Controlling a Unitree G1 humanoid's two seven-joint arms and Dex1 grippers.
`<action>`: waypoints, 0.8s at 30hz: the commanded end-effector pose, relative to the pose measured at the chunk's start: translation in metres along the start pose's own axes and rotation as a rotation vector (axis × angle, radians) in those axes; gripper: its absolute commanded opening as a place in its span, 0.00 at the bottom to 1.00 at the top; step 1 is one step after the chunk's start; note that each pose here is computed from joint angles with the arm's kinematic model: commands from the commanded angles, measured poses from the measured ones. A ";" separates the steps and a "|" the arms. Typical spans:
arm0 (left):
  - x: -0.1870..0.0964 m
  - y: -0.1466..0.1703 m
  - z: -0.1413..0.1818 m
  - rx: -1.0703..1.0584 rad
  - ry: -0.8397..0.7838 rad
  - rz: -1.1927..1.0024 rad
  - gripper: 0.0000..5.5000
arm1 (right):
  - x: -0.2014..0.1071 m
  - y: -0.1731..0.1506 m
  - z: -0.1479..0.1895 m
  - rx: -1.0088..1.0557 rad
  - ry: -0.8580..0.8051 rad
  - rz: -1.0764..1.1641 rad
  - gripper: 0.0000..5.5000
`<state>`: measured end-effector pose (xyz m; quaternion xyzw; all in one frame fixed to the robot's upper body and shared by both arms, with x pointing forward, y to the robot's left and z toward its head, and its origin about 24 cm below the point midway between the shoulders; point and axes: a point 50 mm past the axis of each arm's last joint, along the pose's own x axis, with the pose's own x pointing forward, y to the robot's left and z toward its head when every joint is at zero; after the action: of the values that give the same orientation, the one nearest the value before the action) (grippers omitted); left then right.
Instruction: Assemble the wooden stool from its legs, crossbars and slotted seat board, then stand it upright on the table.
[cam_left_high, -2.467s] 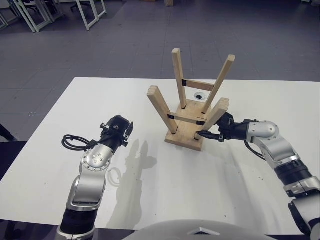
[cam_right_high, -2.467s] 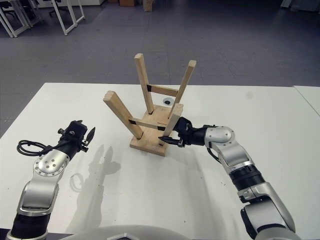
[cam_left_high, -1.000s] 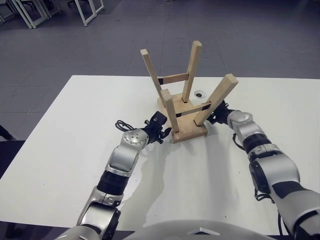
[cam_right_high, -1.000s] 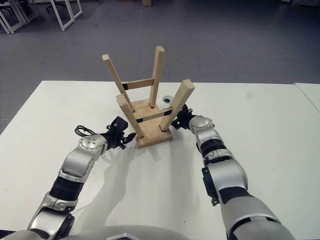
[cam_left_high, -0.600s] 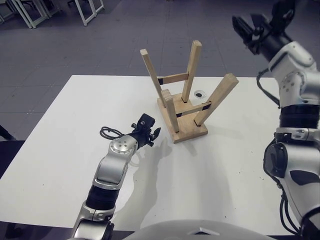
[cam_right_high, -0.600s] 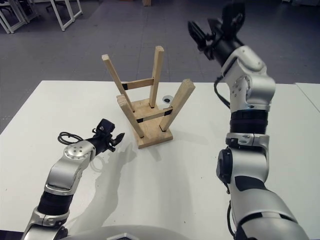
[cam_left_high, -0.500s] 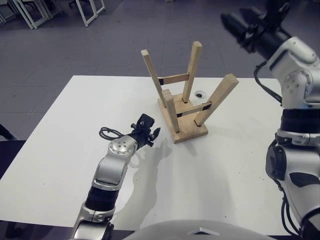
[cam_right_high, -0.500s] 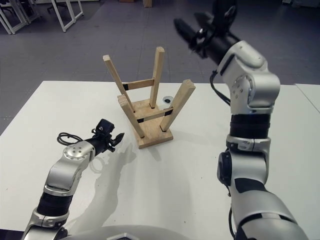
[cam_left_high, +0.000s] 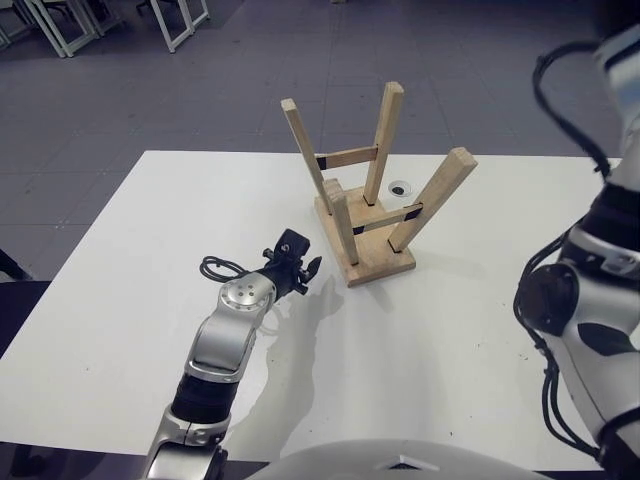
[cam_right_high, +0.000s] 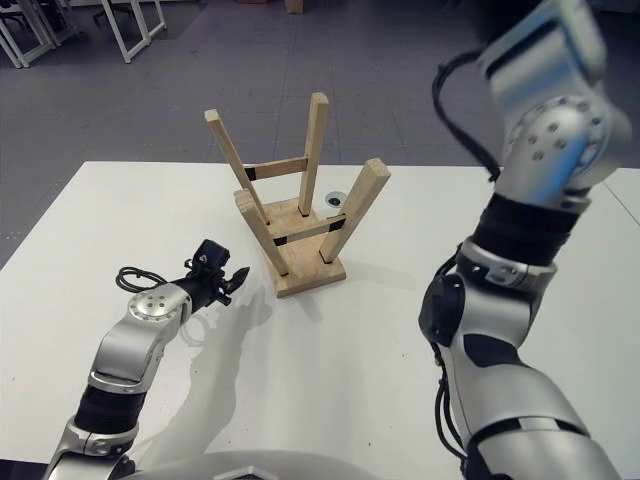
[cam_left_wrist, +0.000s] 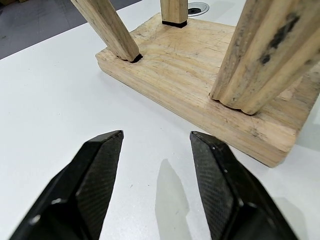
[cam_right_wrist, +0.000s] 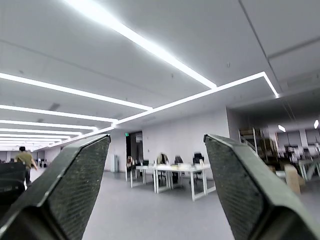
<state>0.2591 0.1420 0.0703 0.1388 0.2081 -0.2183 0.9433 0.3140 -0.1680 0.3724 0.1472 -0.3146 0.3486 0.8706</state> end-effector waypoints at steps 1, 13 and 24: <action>-0.003 0.001 -0.004 -0.002 0.011 0.013 0.45 | -0.015 -0.003 -0.057 0.026 0.242 0.011 0.63; -0.003 -0.002 -0.008 -0.008 0.026 0.004 0.45 | -0.074 0.020 -0.161 0.193 0.604 0.062 0.63; -0.013 0.021 0.003 -0.024 -0.037 0.111 0.45 | -0.061 -0.051 -0.049 -0.089 0.341 -0.290 0.63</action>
<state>0.2560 0.1566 0.0715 0.1319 0.2072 -0.1846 0.9516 0.3280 -0.1859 0.3188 0.1155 -0.1981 0.2882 0.9297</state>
